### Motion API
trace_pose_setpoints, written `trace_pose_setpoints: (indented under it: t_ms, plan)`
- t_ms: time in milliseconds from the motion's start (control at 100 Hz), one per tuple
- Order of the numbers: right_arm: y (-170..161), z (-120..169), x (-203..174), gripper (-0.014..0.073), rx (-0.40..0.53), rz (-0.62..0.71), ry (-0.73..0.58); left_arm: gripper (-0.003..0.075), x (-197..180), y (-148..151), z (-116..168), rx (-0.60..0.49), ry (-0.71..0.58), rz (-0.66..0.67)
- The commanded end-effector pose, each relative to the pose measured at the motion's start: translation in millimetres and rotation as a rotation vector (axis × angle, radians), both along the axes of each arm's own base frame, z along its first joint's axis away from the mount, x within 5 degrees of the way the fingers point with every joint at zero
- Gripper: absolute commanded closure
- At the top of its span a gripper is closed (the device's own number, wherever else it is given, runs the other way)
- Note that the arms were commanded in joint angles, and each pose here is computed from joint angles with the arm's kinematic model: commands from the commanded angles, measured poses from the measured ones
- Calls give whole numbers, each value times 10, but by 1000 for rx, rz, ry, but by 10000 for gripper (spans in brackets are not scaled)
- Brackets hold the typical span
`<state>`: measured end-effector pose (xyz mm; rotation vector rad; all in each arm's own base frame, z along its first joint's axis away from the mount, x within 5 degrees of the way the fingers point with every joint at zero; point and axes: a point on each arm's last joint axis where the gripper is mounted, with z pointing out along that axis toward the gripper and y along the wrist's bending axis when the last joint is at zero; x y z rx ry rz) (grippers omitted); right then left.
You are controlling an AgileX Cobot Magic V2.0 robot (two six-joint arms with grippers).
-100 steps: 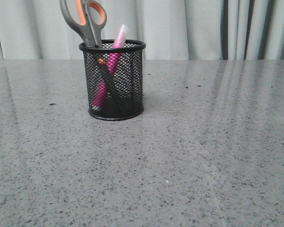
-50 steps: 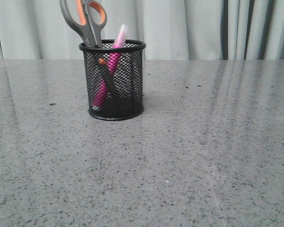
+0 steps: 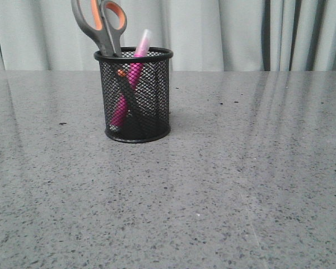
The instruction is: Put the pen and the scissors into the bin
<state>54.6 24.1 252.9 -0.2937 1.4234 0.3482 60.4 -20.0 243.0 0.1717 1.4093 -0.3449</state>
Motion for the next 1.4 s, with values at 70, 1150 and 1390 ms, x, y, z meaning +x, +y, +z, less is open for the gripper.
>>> trace_pose_setpoints:
  t_ms: [70,1150,1390]
  plan:
    - [-17,147,-12,650,27,-15,-82,740,16,63,46,40,6,116]
    - [-17,147,-12,650,27,-15,-82,740,-57,192,-379,69,57,323]
    - [-17,147,-12,650,27,-15,-82,740,-57,192,-379,69,57,323]
